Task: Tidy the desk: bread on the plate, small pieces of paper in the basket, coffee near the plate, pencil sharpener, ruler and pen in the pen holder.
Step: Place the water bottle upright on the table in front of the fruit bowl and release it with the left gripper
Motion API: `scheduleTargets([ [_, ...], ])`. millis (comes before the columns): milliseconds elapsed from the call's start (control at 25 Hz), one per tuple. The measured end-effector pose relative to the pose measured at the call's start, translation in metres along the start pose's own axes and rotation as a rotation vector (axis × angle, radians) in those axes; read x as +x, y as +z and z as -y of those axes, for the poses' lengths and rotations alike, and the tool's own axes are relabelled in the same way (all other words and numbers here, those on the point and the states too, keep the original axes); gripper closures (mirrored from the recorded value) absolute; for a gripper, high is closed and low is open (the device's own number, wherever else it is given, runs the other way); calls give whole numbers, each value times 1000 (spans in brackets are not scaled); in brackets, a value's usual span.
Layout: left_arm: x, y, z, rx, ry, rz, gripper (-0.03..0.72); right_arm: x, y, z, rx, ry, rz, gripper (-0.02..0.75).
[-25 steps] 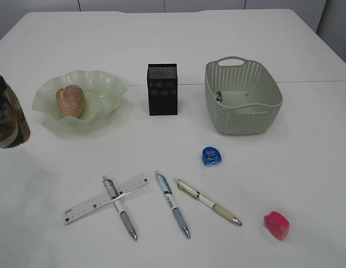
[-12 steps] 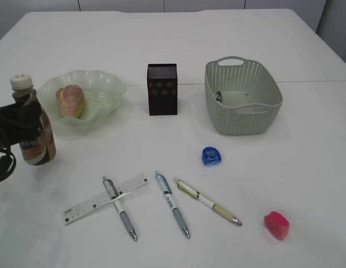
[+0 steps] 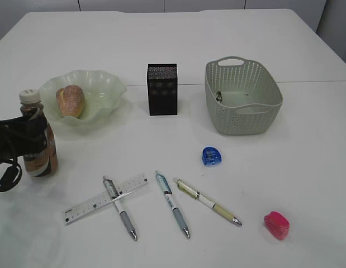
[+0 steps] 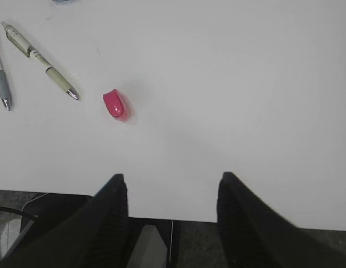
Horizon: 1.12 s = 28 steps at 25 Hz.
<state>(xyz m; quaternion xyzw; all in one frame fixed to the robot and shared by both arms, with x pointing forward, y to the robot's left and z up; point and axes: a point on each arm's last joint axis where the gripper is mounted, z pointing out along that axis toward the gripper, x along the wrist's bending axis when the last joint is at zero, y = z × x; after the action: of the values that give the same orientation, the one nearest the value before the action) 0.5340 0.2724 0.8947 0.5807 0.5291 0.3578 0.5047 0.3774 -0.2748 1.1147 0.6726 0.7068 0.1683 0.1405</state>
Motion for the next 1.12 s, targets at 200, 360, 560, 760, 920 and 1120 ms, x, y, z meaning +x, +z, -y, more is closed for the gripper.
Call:
scheduleTargets([
  [200, 0, 0, 0, -2, 2, 0, 478, 0, 0, 0, 0, 0, 1, 323],
  [360, 0, 0, -1, -6, 3, 1, 478, 0, 0, 0, 0, 0, 1, 323],
  [560, 0, 0, -1, -10, 3, 2, 478, 0, 0, 0, 0, 0, 1, 323],
  [760, -2, 4, -5, -24, 21, 32, 478, 0, 0, 0, 0, 0, 1, 323],
  [920, -7, 8, -9, -38, 52, 83, 478, 0, 0, 0, 0, 0, 1, 323],
  [1120, -7, 8, -9, -40, 52, 84, 478, 0, 0, 0, 0, 0, 1, 323],
])
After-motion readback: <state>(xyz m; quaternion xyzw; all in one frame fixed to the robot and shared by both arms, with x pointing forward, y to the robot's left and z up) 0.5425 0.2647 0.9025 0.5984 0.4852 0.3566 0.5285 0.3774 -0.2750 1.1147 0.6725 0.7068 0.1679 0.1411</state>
